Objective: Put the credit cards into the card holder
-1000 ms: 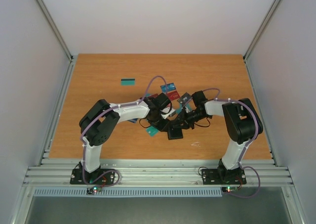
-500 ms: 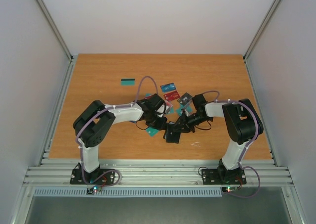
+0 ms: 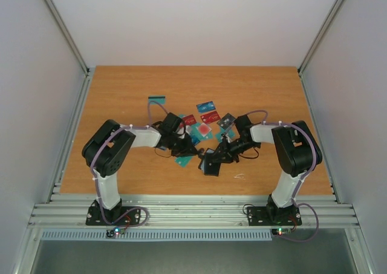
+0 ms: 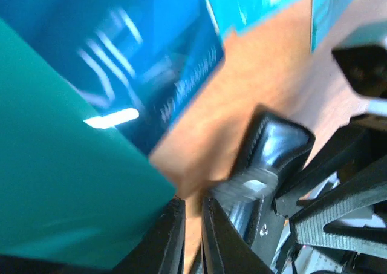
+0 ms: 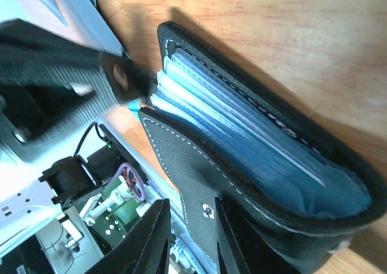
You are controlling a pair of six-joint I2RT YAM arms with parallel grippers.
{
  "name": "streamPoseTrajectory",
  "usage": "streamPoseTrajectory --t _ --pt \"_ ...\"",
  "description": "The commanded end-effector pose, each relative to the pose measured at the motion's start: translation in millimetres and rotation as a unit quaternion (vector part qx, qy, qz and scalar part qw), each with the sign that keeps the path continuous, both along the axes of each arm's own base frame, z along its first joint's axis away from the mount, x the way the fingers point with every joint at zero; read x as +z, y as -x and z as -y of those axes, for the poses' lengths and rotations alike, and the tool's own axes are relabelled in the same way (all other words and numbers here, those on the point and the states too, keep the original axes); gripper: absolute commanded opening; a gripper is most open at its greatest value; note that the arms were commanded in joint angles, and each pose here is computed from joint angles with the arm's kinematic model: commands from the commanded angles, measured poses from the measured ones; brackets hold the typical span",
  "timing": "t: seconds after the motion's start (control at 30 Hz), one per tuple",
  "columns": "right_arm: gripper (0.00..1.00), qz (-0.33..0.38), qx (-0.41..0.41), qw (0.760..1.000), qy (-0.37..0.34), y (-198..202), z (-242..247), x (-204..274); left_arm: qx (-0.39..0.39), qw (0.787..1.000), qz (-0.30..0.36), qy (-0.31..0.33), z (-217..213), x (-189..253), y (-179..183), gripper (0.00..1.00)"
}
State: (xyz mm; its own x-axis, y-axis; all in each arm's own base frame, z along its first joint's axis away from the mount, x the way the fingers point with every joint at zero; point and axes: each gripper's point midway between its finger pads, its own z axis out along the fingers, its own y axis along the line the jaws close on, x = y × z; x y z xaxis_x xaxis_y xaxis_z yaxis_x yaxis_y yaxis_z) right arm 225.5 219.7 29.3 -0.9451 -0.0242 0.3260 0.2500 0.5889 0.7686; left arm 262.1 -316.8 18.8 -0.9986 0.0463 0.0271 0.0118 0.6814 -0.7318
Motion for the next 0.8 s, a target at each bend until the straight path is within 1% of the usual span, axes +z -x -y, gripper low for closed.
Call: streamPoseTrajectory --t 0.0,0.1,0.2,0.3,0.33,0.4,0.53,0.67,0.77 --pt "0.24 -0.068 0.008 0.982 0.177 35 42 -52 0.081 0.997 -0.003 0.013 -18 7 -28 0.11" --pt "0.24 -0.065 -0.011 0.98 0.189 24 42 -49 0.077 0.997 -0.002 0.016 -20 2 -23 0.14" --pt "0.24 -0.056 -0.03 0.978 0.199 12 42 -46 0.065 0.997 0.007 0.028 -18 7 -21 0.16" --pt "0.25 -0.042 -0.052 0.979 0.194 -4 37 -38 0.045 0.998 0.03 0.036 -17 18 -20 0.21" --pt "0.25 -0.038 -0.059 0.979 0.192 -10 35 -35 0.039 0.999 0.025 0.028 -18 19 -16 0.22" --pt "0.25 -0.031 -0.072 0.978 0.191 -22 33 -29 0.018 0.999 0.038 0.022 -18 24 -11 0.26" --pt "0.25 -0.019 -0.098 0.977 0.187 -44 27 -18 -0.03 0.996 0.079 -0.006 -18 35 -7 0.32" --pt "0.26 0.004 -0.114 0.978 0.176 -60 22 -1 -0.062 0.992 0.106 -0.015 -15 45 -13 0.36" --pt "0.26 0.022 -0.113 0.979 0.17 -62 22 13 -0.09 0.99 0.11 -0.021 -9 46 -20 0.37"
